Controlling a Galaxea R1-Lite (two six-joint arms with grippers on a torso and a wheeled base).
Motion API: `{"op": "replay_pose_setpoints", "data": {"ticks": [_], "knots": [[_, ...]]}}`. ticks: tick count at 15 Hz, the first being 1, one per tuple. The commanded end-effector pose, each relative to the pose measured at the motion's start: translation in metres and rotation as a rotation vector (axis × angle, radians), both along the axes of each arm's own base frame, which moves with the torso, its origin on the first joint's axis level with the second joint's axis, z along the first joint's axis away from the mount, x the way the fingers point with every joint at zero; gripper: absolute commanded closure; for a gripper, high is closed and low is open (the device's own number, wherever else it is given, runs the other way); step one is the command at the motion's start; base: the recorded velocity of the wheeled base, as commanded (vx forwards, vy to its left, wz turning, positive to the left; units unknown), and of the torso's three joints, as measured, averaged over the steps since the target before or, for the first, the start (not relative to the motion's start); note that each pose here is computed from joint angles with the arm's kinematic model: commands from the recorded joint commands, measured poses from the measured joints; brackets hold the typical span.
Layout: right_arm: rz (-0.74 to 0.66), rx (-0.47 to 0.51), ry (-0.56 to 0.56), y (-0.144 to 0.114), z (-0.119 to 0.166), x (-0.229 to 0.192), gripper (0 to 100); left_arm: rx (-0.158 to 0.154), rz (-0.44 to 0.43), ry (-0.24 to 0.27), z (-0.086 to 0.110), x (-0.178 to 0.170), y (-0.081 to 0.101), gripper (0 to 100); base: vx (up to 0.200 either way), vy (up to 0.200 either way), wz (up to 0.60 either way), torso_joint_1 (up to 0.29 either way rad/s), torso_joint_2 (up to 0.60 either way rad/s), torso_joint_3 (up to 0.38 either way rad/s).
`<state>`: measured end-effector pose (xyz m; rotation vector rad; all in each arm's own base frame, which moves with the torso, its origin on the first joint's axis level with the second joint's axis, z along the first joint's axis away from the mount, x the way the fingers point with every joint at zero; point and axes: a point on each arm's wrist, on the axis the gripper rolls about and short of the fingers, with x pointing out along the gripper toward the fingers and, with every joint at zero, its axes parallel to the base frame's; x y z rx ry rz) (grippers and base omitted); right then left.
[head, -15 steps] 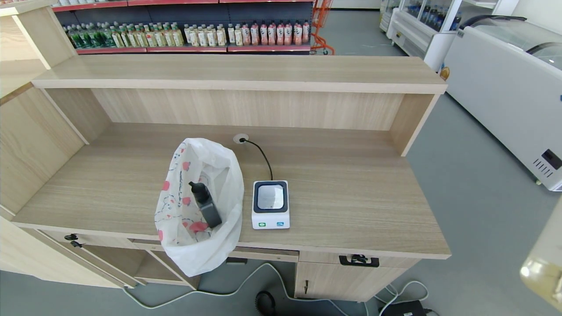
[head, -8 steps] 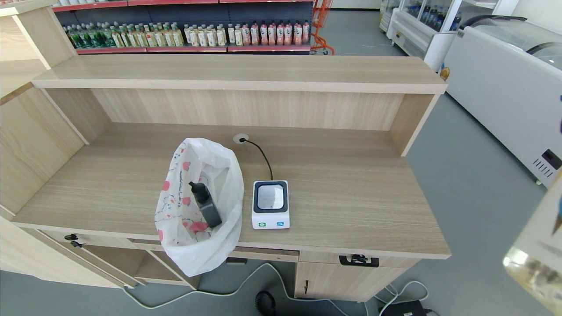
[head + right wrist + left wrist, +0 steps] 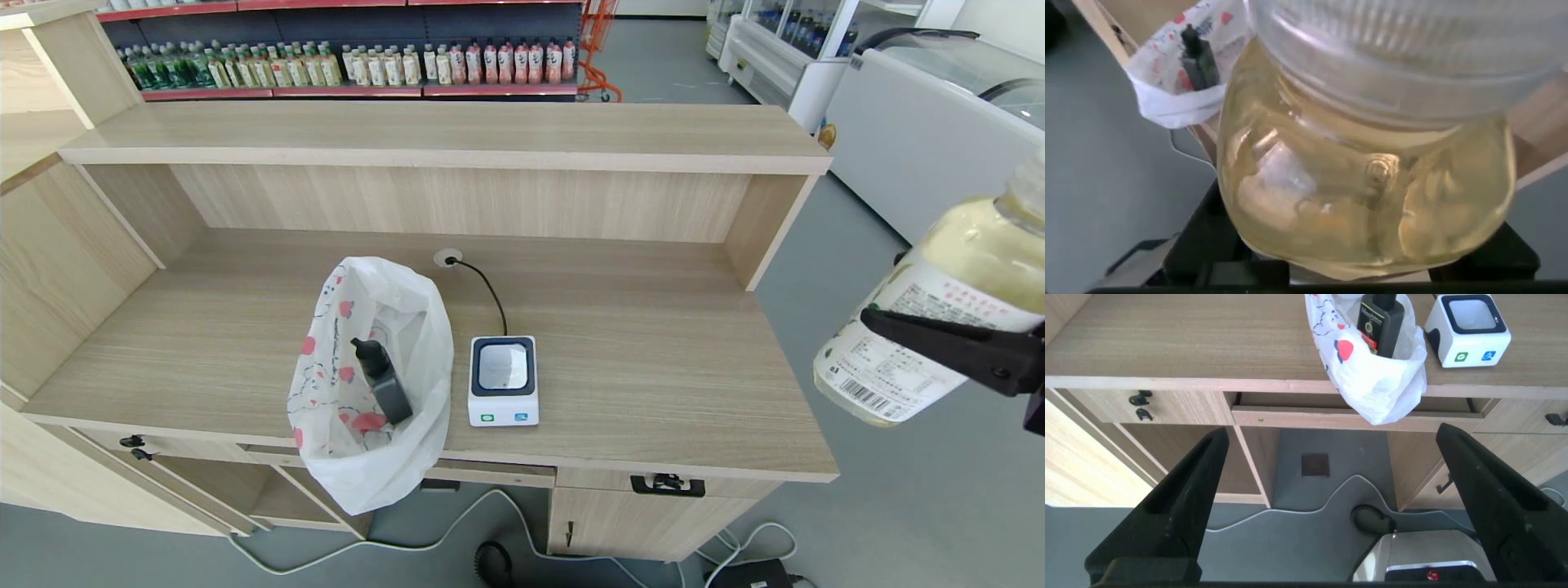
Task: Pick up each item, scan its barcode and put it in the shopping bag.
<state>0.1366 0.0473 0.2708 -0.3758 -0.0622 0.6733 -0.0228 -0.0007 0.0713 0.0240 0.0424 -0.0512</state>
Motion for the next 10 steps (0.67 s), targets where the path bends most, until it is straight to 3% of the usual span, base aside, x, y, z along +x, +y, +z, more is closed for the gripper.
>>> {"op": "replay_pose_setpoints", "data": {"ticks": [1, 2, 4, 6, 10], "knots": [[-0.058, -0.04, 0.037, -0.006, -0.018, 0.008, 100, 0.0, 0.0, 0.0, 0.0, 0.0, 0.0, 0, 0.0, 0.0, 0.0, 0.0, 0.0, 0.0], [-0.071, -0.199, -0.065, -0.009, -0.021, 0.012, 100, 0.0, 0.0, -0.002, 0.0, 0.0, 0.0, 0, 0.0, 0.0, 0.0, 0.0, 0.0, 0.0], [-0.06, -0.315, -0.171, -0.008, -0.02, 0.019, 100, 0.0, 0.0, 0.0, 0.0, 0.0, 0.0, 0, 0.0, 0.0, 0.0, 0.0, 0.0, 0.0], [-0.058, -0.388, -0.256, -0.007, -0.02, 0.024, 100, 0.0, 0.0, 0.0, 0.0, 0.0, 0.0, 0, 0.0, 0.0, 0.0, 0.0, 0.0, 0.0], [-0.065, -0.457, -0.317, -0.008, -0.018, 0.02, 100, 0.009, -0.002, 0.0, 0.0, 0.0, 0.0, 0, 0.0, 0.0, 0.0, 0.0, 0.0, 0.0]]}}
